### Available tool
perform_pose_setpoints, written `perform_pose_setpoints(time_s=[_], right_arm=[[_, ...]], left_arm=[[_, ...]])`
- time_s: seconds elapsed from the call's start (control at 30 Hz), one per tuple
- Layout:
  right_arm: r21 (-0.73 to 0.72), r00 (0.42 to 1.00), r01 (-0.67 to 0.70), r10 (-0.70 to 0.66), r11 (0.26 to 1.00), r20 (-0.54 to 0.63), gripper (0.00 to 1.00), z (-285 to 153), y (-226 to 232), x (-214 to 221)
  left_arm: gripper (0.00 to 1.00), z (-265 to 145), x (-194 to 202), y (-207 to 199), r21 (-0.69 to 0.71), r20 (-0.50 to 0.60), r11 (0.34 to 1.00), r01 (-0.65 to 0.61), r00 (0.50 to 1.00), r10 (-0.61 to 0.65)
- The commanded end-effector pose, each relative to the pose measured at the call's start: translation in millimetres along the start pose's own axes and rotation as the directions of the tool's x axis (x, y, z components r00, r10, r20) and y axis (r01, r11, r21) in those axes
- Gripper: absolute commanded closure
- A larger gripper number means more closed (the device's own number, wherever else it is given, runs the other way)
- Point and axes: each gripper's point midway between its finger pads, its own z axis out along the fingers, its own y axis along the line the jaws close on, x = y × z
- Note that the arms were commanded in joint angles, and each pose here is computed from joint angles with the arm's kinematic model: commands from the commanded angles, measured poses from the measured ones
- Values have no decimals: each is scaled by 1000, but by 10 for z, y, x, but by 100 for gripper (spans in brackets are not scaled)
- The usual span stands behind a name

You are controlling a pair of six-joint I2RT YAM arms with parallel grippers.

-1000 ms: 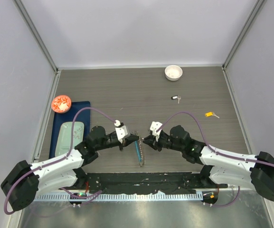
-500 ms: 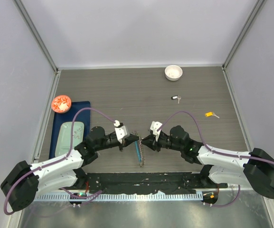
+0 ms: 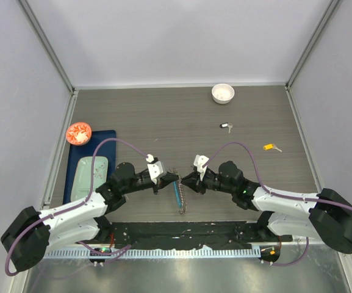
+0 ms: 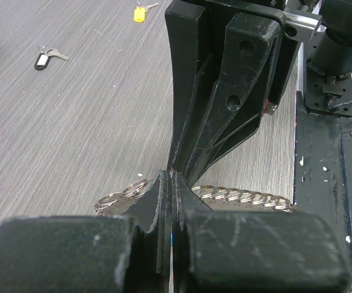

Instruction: Put the keys on the keyring

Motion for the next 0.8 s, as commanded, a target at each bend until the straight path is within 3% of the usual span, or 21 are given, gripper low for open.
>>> perform_pose_setpoints(time_s=[0.0,0.2,0.3,0.77], right_arm=[[-4,997,15,-15,1000,74,81,27,-13,-185],[3,996,22,-22,1000,82,89,22,-28,-216],[-2,996,26,-26,1000,80,99,15,-17,-226],[0,996,77,-77,997,45,99,-29,-39,-335]], left_arm=[[100,32,-250,10,2,94,999,-38,995,38],[100,33,-238,7,2,91,999,-38,995,38],[100,32,-215,7,1,85,999,-35,996,35],[100,13,-55,51,-24,18,999,-33,999,33]])
